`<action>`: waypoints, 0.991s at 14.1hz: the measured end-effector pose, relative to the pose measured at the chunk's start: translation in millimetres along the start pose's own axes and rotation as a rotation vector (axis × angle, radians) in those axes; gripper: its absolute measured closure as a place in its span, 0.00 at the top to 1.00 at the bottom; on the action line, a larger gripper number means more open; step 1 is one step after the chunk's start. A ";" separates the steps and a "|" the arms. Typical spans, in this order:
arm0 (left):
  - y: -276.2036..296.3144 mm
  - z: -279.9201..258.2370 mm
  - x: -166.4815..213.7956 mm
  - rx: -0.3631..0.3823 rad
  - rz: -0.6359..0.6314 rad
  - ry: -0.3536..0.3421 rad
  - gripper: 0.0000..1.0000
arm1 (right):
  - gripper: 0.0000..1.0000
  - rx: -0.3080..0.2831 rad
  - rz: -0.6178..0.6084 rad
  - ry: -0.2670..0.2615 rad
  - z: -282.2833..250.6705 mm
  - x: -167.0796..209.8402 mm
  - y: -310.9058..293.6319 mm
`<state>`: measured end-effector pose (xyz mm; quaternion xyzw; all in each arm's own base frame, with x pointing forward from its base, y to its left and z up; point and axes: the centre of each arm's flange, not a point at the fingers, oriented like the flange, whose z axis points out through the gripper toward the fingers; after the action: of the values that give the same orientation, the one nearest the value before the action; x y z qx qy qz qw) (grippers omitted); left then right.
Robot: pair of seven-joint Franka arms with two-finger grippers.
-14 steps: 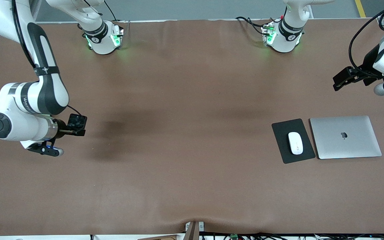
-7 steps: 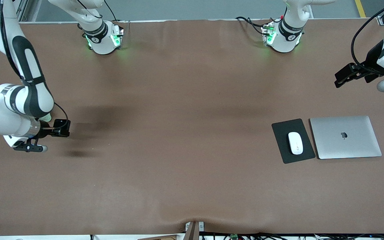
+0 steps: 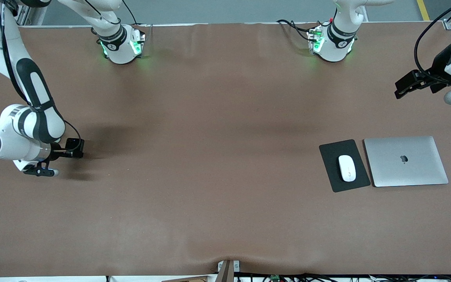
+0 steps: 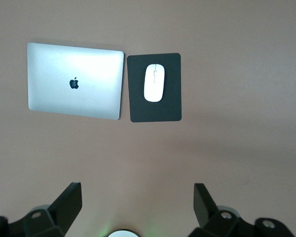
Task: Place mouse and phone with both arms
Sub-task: 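Lower the black phone beside the green plush with the right gripper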
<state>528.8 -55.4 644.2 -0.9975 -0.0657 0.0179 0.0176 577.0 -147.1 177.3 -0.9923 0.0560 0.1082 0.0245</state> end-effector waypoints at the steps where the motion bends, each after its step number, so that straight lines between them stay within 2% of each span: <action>1: 0.1 -1.4 -1.4 0.000 0.004 0.001 1.00 | 0.80 0.000 0.000 -0.007 8.8 -0.1 0.2; 3: 2.4 -3.9 -3.9 0.000 0.026 0.004 1.00 | 0.80 0.000 0.000 -0.010 12.3 0.3 0.0; 5: 4.0 -4.5 -4.7 0.000 0.042 0.005 1.00 | 0.96 0.001 -0.004 -0.014 14.6 0.3 -2.2; 6: 2.9 -4.5 -4.4 0.000 0.066 0.005 1.00 | 1.00 0.002 -0.007 -0.012 14.3 1.0 -4.6; 9: -1.8 -3.8 -3.3 0.000 0.098 0.003 1.00 | 1.00 0.001 -0.036 0.016 -2.1 13.5 -21.1; 12: -0.1 -3.6 -3.8 0.000 0.101 0.002 1.00 | 1.00 -0.003 -0.040 -0.005 -27.9 25.2 -56.3; 14: 0.5 -3.5 -3.9 0.000 0.102 0.002 1.00 | 1.00 -0.009 -0.049 0.011 -47.9 27.9 -80.6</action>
<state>525.2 -56.6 647.8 -0.9996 -0.0145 0.0178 0.0170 623.7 -73.0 220.9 -0.9940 0.0314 0.1025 0.0222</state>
